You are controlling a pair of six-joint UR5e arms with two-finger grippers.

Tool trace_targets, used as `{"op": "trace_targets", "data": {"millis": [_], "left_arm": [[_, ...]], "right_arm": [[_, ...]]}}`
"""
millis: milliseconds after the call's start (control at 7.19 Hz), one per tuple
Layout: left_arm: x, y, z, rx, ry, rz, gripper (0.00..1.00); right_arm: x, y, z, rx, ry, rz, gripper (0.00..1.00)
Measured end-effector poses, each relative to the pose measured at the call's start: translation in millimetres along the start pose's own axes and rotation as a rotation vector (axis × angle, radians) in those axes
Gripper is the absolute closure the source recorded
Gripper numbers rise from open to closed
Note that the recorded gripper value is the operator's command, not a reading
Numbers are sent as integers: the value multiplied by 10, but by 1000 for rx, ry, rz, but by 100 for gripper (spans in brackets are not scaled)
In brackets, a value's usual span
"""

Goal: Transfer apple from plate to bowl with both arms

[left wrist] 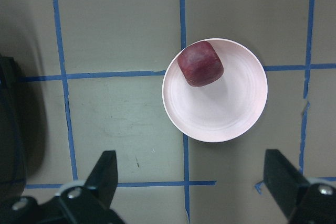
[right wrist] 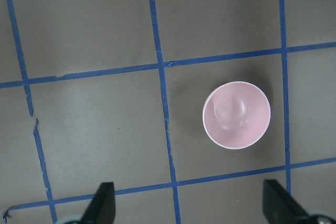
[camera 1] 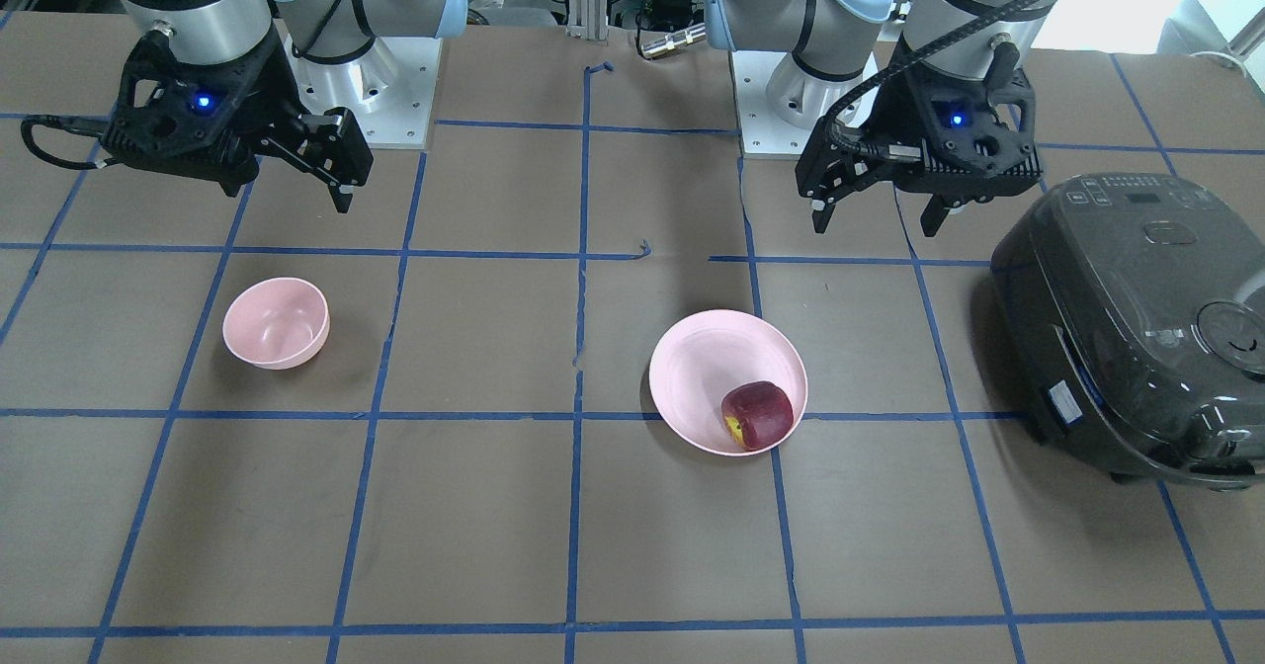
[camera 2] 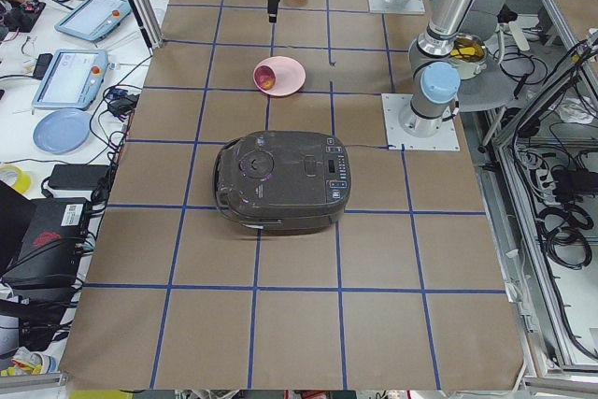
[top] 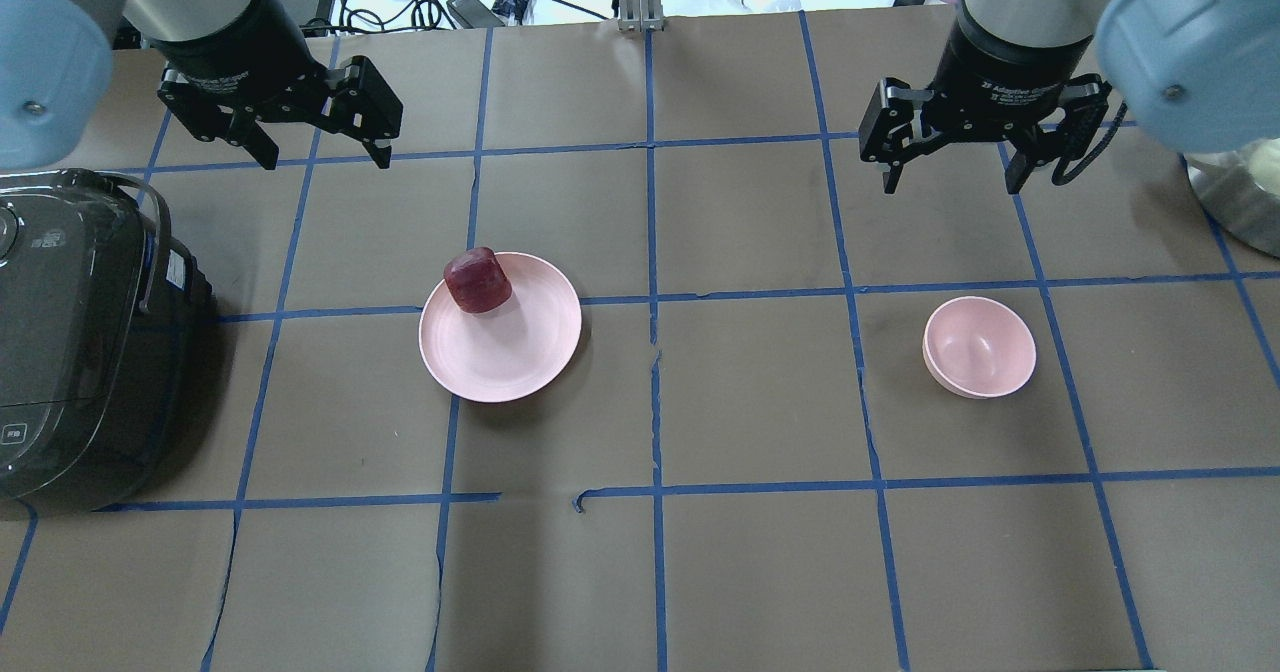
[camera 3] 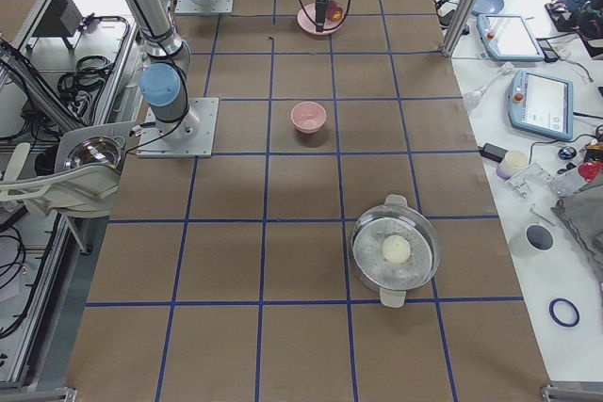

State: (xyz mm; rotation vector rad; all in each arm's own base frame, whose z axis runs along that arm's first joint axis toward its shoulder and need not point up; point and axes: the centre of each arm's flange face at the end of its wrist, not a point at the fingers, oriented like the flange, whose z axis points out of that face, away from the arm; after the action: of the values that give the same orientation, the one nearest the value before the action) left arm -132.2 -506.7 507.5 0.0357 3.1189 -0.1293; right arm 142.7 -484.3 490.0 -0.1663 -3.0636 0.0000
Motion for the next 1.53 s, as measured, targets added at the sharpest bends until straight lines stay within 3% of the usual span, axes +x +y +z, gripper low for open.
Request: {"op": "trace_targets", "data": {"millis": [1113,1252,1530], "left_arm": [[-30,-90,52,16,-2,-8,0],[-26,-157,140,23,3,-5,0],[-15,-315,674,7,9,-9,0]], "right_arm": [[-26,39,-88,2,-39,-14,0],[-34,41,-90,1,-47,-14,0],[-37,46,-81,-2,-50,-14,0]]}}
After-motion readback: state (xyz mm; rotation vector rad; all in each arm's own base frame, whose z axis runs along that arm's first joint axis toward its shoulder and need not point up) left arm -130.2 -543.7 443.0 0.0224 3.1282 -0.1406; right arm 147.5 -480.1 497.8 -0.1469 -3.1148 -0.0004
